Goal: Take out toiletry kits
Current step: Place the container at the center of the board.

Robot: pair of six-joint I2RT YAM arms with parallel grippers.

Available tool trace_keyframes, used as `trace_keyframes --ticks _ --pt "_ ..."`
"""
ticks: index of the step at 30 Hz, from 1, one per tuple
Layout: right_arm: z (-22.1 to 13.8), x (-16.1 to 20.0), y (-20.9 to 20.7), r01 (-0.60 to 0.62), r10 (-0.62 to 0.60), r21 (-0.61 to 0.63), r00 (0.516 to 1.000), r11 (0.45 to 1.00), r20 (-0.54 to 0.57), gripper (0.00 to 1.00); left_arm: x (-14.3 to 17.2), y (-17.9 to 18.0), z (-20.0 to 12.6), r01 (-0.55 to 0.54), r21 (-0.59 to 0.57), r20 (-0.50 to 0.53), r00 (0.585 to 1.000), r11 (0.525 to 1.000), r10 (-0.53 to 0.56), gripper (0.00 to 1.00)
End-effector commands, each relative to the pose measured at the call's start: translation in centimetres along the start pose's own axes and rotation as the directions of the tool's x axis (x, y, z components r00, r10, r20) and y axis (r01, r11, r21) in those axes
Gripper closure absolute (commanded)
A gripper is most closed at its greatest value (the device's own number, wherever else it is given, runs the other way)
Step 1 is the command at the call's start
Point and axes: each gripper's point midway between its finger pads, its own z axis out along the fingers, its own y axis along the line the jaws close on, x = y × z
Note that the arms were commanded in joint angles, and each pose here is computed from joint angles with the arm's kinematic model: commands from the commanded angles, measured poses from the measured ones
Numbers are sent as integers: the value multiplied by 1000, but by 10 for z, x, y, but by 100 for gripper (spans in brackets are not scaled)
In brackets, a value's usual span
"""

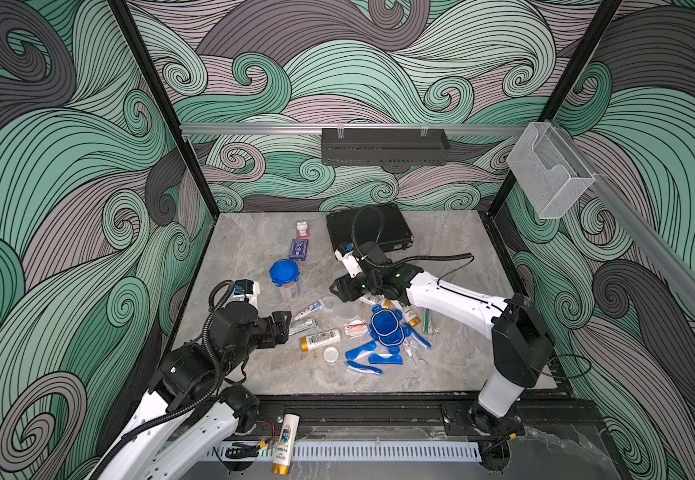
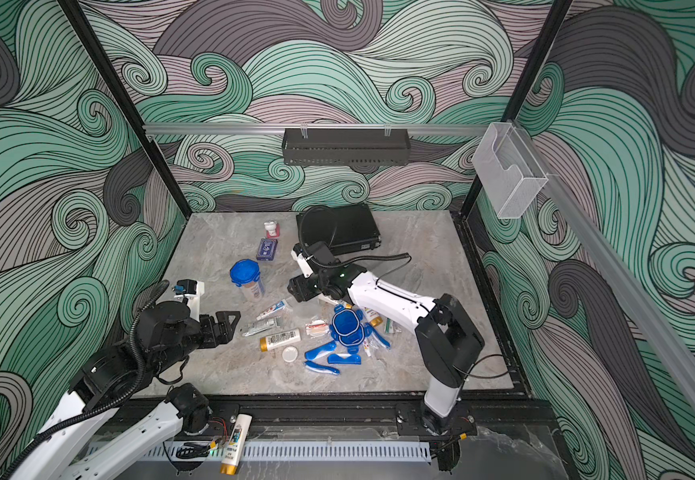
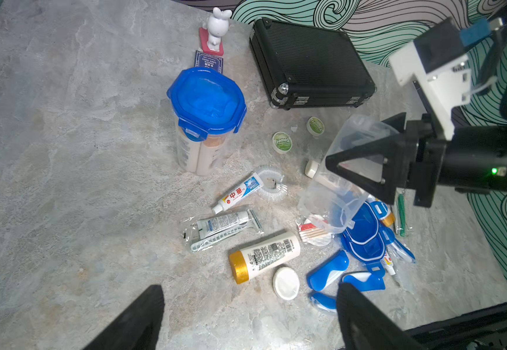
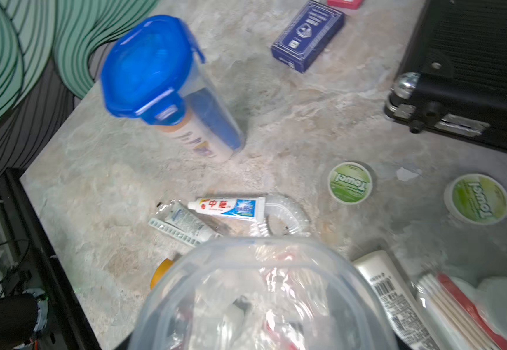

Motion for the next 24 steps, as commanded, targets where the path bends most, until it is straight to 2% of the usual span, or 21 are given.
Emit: trace_keyframes --ticks 1,4,6,9,12,15,20,22,24 --pt "9 22 -11 -72 83 76 985 994 -149 39 0 0 -1 -29 0 6 1000 1000 29 11" --pt "22 27 -25 -125 151 120 961 985 -233 38 -1 -2 -2 -36 11 3 999 999 36 11" --pt "31 27 -31 -174 201 127 947 977 -248 38 0 -3 -2 -37 21 1 999 999 37 11" --pt "41 28 -37 -186 220 147 938 972 -268 34 0 -4 -2 -38 26 -2 999 999 39 11" --pt "45 29 -45 -198 243 176 925 964 -291 21 1 -5 -2 -38 30 -5 999 999 39 11" --pt "40 20 -46 -182 230 188 935 965 -271 9 0 -5 -2 -38 34 -2 999 999 38 9" --pt "9 -5 -35 -84 111 137 973 987 -203 6 -7 -2 -8 -44 17 32 999 999 43 8" --pt "-8 -14 -13 8 -5 20 989 1000 -148 8 -12 1 -12 -50 -1 56 997 999 50 8" --pt "-31 -16 20 158 -167 -153 985 976 -51 12 -18 9 -18 -49 -36 95 994 998 52 8"
